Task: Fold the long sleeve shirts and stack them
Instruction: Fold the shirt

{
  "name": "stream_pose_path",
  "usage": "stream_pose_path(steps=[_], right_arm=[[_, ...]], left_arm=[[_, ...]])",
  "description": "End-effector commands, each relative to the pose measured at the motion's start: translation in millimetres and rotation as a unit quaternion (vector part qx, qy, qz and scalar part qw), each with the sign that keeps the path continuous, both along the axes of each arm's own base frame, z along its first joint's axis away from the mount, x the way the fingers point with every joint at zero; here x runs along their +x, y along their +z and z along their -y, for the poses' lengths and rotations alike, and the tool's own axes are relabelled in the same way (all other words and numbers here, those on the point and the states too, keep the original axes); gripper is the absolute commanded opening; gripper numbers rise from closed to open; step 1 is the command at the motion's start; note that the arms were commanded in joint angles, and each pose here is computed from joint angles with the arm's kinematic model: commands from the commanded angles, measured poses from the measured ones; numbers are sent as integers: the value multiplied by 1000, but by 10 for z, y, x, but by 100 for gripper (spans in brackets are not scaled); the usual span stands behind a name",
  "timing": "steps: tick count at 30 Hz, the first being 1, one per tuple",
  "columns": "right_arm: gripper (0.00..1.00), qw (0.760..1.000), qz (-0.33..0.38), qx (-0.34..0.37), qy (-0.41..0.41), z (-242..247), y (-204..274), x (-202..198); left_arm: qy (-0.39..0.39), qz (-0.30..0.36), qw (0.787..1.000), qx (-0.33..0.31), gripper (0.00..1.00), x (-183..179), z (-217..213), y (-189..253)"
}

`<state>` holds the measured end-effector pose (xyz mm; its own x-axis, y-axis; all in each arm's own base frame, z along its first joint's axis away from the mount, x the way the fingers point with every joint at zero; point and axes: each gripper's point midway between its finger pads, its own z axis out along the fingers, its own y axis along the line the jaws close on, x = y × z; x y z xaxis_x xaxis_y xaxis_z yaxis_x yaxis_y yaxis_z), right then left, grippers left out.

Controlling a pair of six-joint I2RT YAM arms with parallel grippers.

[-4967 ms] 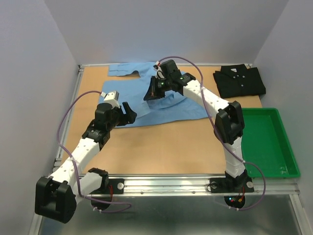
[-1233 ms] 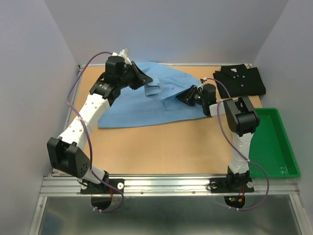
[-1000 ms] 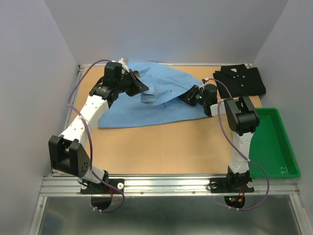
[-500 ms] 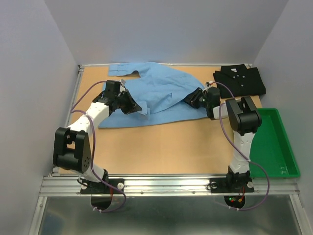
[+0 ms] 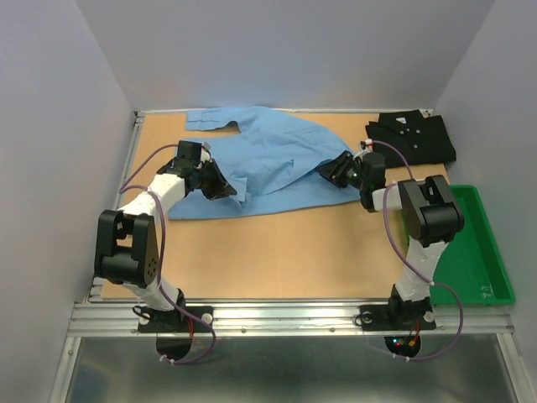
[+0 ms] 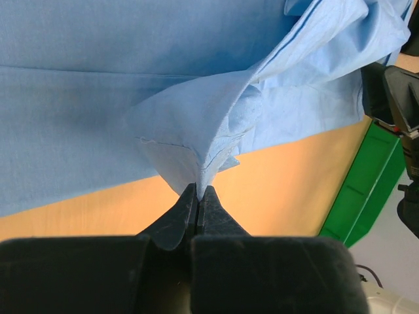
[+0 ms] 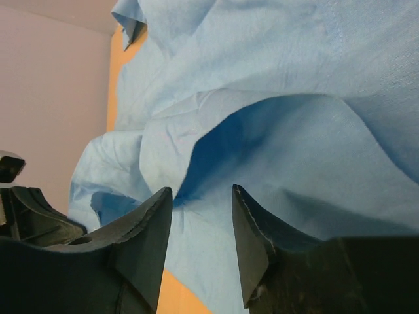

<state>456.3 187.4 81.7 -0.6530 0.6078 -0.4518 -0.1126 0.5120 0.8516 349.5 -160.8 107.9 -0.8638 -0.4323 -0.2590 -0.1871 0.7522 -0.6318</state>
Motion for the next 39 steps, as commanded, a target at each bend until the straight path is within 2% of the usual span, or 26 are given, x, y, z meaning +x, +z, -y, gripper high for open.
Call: stream_pose_path(steps=[1,6,11,16,19,20,24,25,26,27,31,35,36,39], right_arm=[[50,998,55,1,-10,61,369,-20],[58,999,47,4,-18,76,451,-27],[59,999,41,2,-17,73,471,-36],[59,999,42,-4,-10,68,518,-81],[59,999,45,-13,-7,82,542,-106],[59,999,43,-17,-6,81,522,-121],[60,998,41,-34,-12,123,516,-142],[60,998,37,-40,-14,135,508,-149],[60,998,37,-43,-14,140,513,-151],[60,998,38,-48,-13,145,520,-151],[60,996,28,-85,-15,212,502,-173],[60,991,26,-126,-21,307,494,-204],[60,990,27,-135,-25,340,502,-216],[60,989,27,-146,-27,372,535,-245]], left_arm=[[-21,14,1000,-15,0,-103,29,97],[-35,32,999,-16,1,-112,39,238],[-66,41,997,-24,2,-127,52,437],[-50,43,998,-17,2,-73,-199,486],[-27,33,998,45,13,35,-472,278],[-11,26,996,90,21,114,-623,145],[31,27,987,158,44,346,-880,0],[39,25,985,167,51,384,-919,-19],[49,31,982,181,65,465,-974,8],[50,22,980,189,71,490,-998,-57],[63,34,975,210,82,654,-1079,52],[70,97,968,219,90,878,-1085,480],[59,133,965,220,90,941,-1017,666],[38,183,960,207,90,1048,-849,873]])
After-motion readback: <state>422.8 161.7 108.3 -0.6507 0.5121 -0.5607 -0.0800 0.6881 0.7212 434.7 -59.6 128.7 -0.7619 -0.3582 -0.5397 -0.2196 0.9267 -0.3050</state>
